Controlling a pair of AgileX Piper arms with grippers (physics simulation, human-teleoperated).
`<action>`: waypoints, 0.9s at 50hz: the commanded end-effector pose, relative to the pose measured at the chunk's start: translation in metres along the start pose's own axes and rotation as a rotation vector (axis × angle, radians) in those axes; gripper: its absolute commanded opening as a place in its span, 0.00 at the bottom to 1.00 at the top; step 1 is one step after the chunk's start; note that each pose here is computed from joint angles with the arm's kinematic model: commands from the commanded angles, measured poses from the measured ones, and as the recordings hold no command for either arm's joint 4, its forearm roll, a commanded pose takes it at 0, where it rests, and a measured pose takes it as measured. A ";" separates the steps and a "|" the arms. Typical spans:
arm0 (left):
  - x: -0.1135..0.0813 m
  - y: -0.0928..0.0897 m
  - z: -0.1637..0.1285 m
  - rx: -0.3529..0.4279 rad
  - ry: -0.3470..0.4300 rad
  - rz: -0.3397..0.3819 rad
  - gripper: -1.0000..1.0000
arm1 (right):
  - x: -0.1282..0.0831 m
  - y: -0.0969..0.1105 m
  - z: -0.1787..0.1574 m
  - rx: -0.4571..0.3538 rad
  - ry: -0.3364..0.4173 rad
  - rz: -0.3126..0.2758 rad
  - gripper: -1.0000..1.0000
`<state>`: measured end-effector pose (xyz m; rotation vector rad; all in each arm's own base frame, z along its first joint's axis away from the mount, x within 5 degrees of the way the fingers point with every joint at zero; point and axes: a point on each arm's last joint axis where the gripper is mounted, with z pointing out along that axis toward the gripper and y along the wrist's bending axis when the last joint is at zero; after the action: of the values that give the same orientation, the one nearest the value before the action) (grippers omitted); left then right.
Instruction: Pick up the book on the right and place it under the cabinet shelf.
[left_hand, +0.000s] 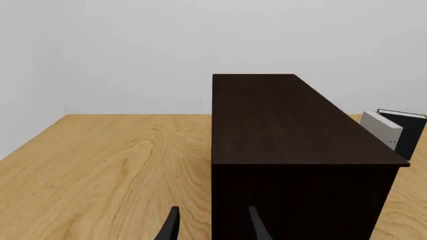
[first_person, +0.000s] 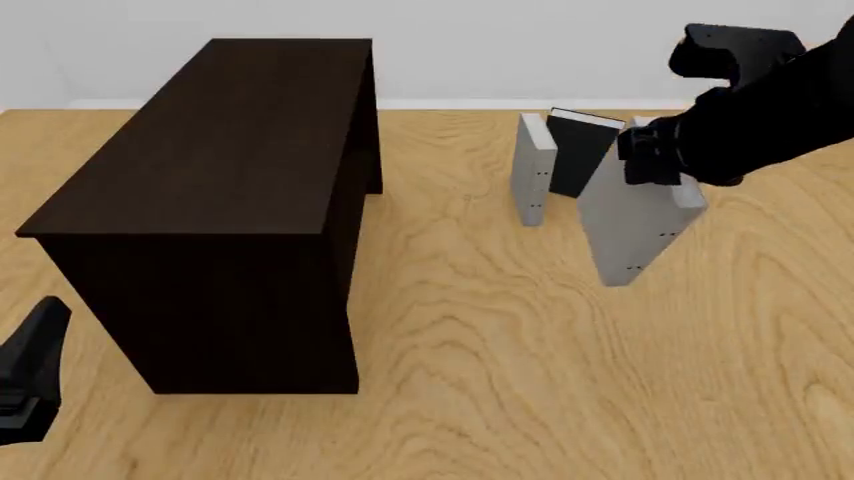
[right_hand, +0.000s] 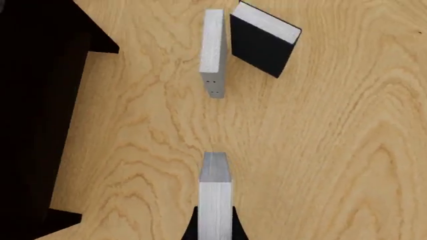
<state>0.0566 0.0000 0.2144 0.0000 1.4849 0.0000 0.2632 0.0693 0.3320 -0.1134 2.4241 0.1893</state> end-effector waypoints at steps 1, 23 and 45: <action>0.000 0.000 0.000 0.000 0.000 0.000 1.00 | 0.015 0.035 -0.014 -0.194 -0.208 0.280 0.00; 0.000 0.000 0.000 0.000 0.000 0.000 1.00 | 0.075 0.056 0.033 -0.510 -0.365 0.634 0.00; 0.000 0.000 0.000 0.000 0.000 0.000 1.00 | 0.116 0.065 0.110 -0.579 -0.325 0.767 0.00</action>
<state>0.0566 0.0000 0.2144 0.0000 1.4849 0.0000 0.2423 0.1447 0.2086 0.4923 1.9334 1.0718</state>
